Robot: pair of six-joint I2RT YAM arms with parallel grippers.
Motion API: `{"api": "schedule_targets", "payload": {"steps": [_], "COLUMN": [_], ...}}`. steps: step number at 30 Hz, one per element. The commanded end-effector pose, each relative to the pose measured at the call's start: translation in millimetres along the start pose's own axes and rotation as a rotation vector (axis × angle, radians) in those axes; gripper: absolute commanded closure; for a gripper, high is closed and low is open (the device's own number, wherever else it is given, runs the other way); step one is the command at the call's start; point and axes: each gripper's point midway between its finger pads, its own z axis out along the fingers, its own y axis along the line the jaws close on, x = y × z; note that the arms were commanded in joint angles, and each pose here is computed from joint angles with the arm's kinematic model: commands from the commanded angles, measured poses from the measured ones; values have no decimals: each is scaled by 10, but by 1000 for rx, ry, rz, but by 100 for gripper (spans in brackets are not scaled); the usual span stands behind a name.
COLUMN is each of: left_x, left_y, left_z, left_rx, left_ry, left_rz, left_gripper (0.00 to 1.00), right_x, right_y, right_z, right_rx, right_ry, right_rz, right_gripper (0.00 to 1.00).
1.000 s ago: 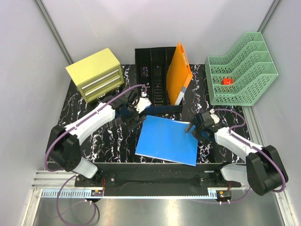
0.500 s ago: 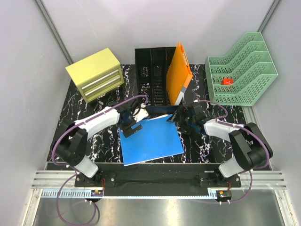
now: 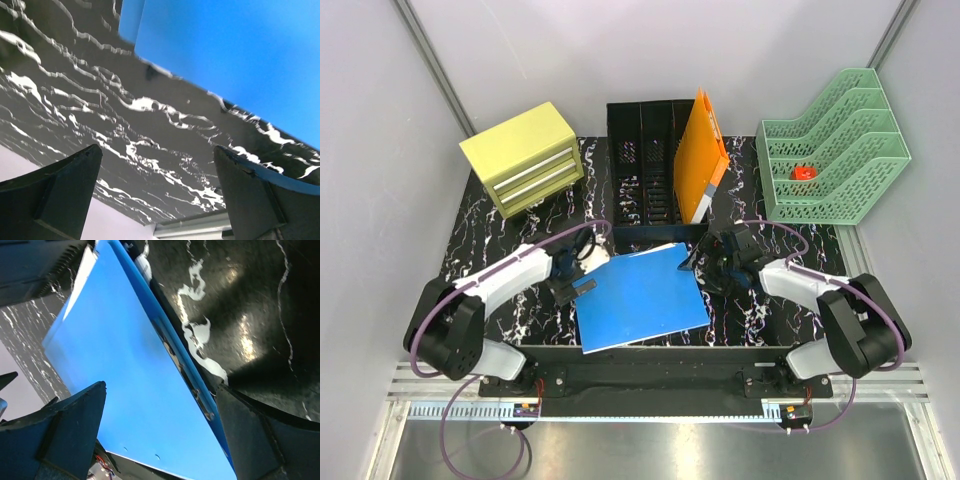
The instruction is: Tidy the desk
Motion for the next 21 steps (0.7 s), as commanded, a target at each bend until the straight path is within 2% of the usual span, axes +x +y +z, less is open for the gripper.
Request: {"api": "schedule_targets", "payload": {"steps": [1,11,21], "left_x": [-29,-314,-683], "left_y": [-15,-107,100], "left_z": [26,322,468], "left_rx": [6,55,30], "left_ry": [-7,10,10], "left_rz": [-24,-48,-81], "left_gripper": [1,1,1], "right_x": [341,463,563], "right_y": [-711,-783,-707], "right_z": [-66,-70,88], "right_rx": [258,266,230], "right_ry": [95,133,180], "right_rz": [-15,-11,-36], "right_gripper": [0,0,0]}}
